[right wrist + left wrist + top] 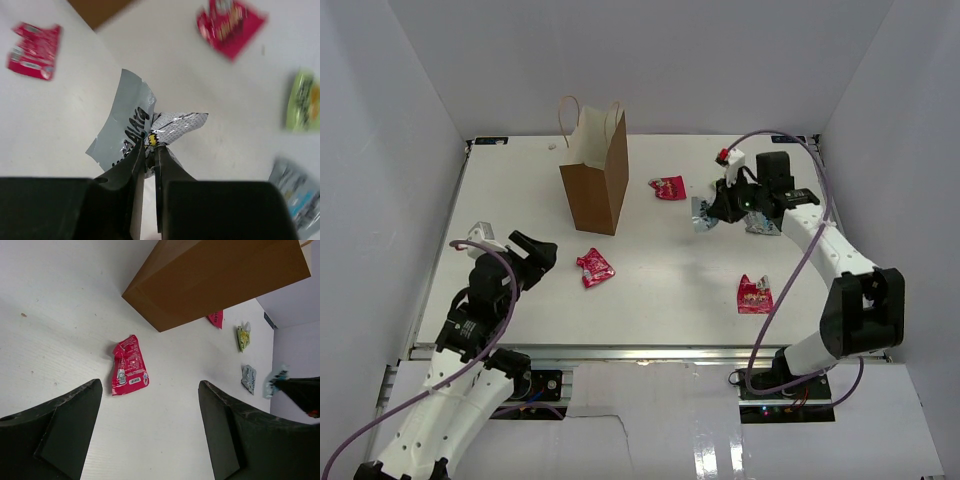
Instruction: Place the snacks into the paper bag
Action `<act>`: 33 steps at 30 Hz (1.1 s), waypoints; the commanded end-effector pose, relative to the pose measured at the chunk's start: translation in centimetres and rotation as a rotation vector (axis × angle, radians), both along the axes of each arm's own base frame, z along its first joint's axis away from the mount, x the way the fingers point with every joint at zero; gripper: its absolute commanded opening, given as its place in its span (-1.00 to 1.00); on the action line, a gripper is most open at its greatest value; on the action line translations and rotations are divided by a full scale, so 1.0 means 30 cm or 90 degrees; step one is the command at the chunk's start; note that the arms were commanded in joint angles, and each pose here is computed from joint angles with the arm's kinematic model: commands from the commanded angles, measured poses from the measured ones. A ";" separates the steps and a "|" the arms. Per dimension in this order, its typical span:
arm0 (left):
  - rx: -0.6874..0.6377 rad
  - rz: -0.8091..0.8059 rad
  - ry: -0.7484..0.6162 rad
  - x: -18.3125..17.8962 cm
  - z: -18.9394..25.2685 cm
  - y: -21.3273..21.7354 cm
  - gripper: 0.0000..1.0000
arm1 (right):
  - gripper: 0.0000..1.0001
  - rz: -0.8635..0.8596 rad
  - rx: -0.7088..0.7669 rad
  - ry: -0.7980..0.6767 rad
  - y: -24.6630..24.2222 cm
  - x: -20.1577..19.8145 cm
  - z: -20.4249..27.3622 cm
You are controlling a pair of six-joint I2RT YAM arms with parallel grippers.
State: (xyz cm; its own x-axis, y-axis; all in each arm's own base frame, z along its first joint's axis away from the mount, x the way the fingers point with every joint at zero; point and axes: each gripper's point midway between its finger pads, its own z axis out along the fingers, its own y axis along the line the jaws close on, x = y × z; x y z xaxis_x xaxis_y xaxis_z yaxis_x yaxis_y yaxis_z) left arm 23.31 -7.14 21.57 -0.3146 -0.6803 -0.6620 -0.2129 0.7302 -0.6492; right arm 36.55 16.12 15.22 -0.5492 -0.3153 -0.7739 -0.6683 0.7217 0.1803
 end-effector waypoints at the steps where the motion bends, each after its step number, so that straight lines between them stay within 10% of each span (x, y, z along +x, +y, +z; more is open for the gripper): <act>1: -0.008 -0.007 -0.001 0.011 -0.002 -0.015 0.77 | -0.85 0.312 0.080 -0.273 0.222 -0.070 0.387; 11: -0.026 0.002 0.001 0.008 0.003 -0.015 0.77 | -0.85 0.361 0.068 -0.649 0.676 -0.115 1.002; 33: -0.101 0.052 0.006 -0.060 0.007 0.019 0.77 | -0.62 0.159 -0.061 -0.795 0.949 0.214 0.895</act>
State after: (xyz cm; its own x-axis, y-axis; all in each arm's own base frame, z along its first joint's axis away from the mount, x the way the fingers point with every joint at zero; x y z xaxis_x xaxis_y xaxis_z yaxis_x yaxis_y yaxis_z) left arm 21.55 -7.04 22.20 -0.2789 -0.7795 -0.5609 -0.2329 0.6216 -0.7479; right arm 43.50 45.94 37.66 0.5453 -0.4140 -0.7289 -0.5648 0.4610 -0.6844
